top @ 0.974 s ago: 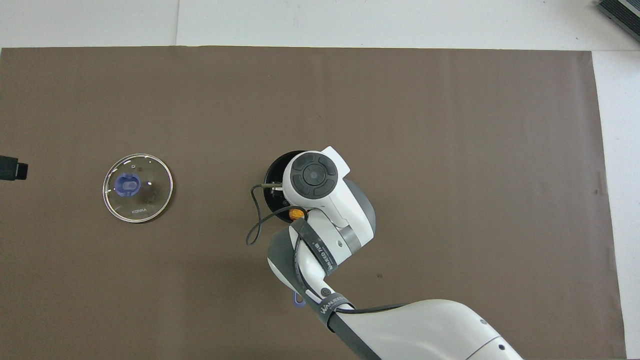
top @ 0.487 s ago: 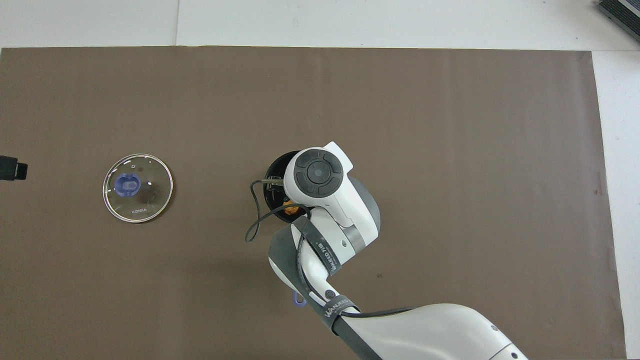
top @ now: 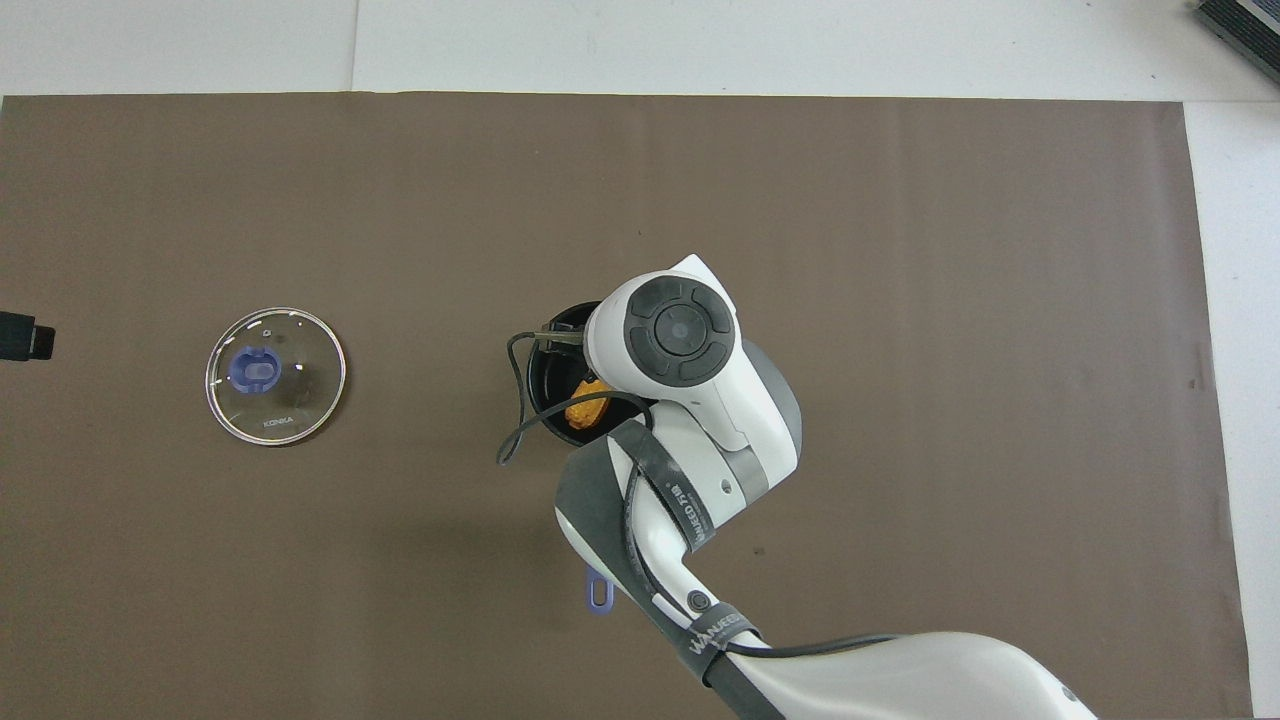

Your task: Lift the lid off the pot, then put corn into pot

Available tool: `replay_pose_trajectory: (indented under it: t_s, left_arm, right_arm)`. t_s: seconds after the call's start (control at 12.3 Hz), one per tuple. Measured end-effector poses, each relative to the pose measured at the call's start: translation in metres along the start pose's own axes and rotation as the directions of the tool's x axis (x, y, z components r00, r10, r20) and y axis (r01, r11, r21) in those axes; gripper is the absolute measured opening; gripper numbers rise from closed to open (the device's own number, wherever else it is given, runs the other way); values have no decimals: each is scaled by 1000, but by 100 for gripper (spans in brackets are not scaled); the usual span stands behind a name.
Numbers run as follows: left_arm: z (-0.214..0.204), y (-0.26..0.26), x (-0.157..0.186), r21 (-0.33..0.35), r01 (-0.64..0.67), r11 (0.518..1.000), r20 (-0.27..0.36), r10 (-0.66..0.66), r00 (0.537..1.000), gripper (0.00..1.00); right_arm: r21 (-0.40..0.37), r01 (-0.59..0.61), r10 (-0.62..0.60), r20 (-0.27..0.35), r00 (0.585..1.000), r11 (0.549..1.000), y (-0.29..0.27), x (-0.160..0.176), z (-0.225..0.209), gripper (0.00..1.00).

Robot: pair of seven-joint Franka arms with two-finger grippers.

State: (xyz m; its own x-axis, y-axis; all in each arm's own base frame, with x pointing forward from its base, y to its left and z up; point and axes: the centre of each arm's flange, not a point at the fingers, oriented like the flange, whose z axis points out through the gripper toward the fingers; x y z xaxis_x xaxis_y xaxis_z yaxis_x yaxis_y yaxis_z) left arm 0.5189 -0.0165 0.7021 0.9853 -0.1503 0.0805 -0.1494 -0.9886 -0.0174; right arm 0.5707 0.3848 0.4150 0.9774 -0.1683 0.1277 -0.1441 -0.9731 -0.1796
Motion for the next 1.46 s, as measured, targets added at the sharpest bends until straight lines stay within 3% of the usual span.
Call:
replay_pose_trajectory:
  t_s: [0.65, 1.06, 1.46]
  left_arm:
    - [5, 0, -1, -3, 1, 1000, 32, 0, 999, 100]
    - [9, 0, 0, -6, 1, 1000, 52, 0, 999, 100]
    - [6, 0, -1, -5, 0, 1000, 47, 0, 999, 100]
  right_arm:
    - [-50, -12, 8, -80, 997, 999, 103, 51, -153, 100]
    - [-101, 34, -39, -47, 998, 994, 186, 57, -231, 100]
    - [-132, 16, -17, -9, 1000, 991, 247, 53, -275, 100]
